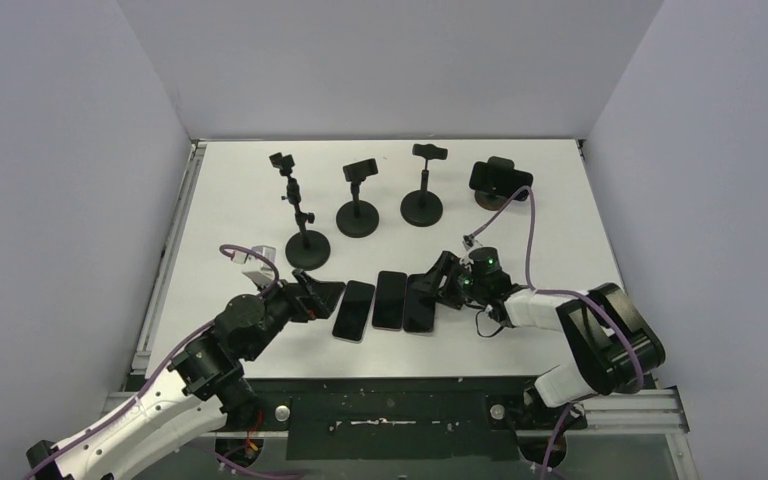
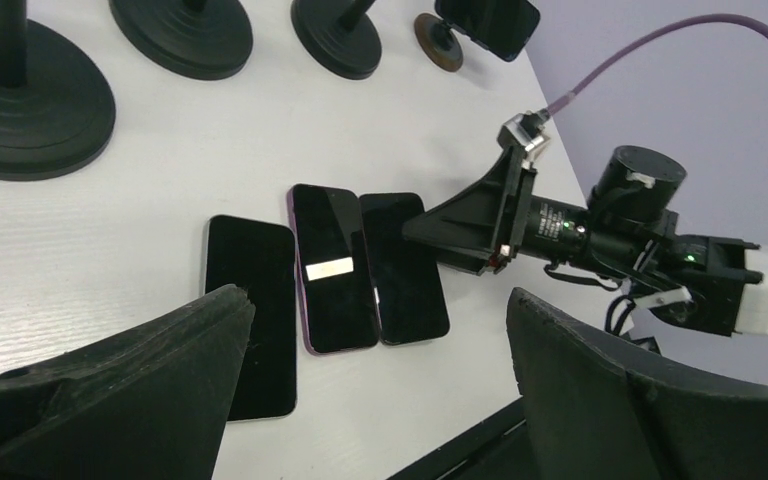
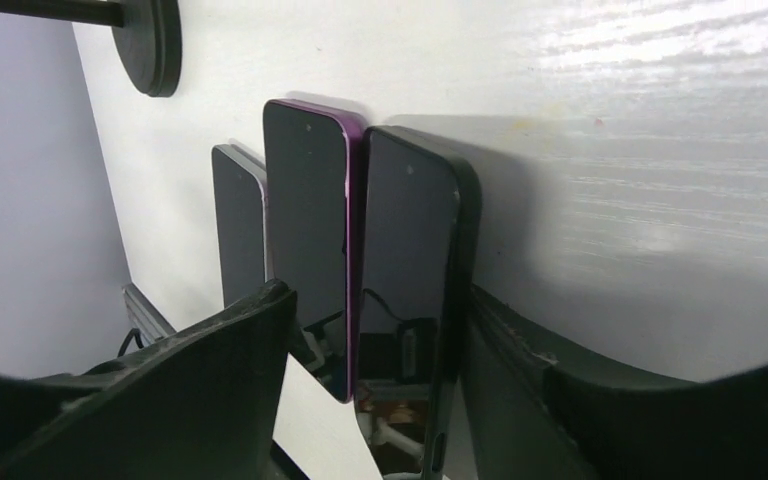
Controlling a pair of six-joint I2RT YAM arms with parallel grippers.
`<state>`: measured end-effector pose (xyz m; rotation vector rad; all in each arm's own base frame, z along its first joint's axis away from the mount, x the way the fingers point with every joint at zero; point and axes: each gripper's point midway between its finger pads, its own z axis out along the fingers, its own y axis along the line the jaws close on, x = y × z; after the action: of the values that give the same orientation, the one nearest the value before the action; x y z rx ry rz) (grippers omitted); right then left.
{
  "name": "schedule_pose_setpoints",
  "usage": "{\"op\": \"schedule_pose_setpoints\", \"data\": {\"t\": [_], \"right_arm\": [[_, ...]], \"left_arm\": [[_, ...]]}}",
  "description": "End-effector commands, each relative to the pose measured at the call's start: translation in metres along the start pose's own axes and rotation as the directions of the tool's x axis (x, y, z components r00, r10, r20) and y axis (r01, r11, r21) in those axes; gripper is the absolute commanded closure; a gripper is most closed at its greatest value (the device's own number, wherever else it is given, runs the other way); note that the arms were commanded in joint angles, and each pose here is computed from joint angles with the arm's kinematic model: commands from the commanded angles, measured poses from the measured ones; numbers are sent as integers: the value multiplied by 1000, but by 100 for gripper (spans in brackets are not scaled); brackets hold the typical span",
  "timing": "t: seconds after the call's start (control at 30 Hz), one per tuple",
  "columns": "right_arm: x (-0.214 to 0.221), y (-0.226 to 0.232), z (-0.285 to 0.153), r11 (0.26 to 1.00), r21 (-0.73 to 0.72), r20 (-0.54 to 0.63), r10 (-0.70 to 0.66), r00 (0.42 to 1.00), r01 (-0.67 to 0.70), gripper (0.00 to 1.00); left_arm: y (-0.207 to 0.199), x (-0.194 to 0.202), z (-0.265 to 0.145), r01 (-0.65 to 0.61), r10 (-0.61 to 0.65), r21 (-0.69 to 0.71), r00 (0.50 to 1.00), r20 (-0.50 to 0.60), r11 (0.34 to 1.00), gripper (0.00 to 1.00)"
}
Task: Remove the phone from the phone stand
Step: Place the phone at the center of the board.
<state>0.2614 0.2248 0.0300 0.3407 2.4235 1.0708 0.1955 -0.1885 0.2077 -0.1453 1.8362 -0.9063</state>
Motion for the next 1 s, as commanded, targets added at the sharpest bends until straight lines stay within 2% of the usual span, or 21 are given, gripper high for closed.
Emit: {"op": "schedule_pose_setpoints", "data": {"t": [0.0,0.17,0.33,0.63,0.97], "right_arm": [[-5,-27,-9,990,140,39,-38,999,33,36],[-13,-28,-19,982,180,57,-64,996,53,34],[-12,-37,-28,970,229,58,-99,993,83,34],[7,-44,-22,974,207,18,-98,995,92,51],[12,-23,8,977,167,-24,-133,991,135,56]], "left_arm": [[0,-22,1,66,-61,-80,996,59,995,3],[3,-25,6,75,-69,-141,996,53,987,3],[1,-29,6,85,-76,-129,994,73,988,3],[0,-25,6,62,-55,-108,996,64,992,3],[-1,-28,1,62,-56,-95,996,68,994,3]]}}
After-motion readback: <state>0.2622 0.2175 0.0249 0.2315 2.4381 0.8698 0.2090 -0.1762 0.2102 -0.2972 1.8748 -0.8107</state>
